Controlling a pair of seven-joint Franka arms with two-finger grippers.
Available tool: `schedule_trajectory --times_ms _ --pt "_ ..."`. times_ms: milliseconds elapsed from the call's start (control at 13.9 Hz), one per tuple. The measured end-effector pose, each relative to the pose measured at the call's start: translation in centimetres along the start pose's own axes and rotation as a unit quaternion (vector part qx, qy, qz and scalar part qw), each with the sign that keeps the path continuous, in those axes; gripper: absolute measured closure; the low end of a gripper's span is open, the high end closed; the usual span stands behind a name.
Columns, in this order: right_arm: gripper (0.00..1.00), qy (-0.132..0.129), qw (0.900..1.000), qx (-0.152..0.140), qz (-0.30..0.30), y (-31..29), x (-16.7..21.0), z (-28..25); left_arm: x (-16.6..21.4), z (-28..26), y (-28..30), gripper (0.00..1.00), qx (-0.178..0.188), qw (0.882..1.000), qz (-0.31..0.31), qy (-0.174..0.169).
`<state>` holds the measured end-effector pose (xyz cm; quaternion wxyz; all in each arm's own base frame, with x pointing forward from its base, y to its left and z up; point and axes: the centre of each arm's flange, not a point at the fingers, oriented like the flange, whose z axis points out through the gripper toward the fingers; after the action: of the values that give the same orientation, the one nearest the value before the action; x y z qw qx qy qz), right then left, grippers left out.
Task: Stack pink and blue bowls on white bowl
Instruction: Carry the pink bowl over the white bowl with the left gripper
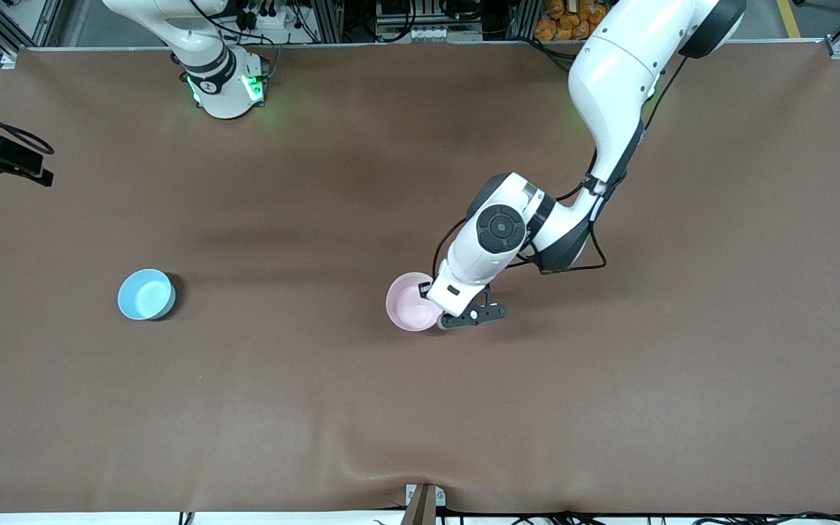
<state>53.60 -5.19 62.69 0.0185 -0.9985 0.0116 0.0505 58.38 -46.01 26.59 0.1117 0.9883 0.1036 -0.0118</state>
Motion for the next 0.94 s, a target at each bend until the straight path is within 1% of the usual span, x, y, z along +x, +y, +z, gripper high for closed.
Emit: schedule_trajectory --times_ms 360,936 --pt "0.0 0.0 1.0 0.0 0.0 0.0 0.0 0.0 -2.4 1.6 0.8 0.97 0.01 1.0 0.015 -0.014" --pt "0.0 0.0 1.0 0.0 0.0 0.0 0.0 0.0 -2.2 1.0 -0.6 0.97 0.017 1.0 0.012 -0.014"
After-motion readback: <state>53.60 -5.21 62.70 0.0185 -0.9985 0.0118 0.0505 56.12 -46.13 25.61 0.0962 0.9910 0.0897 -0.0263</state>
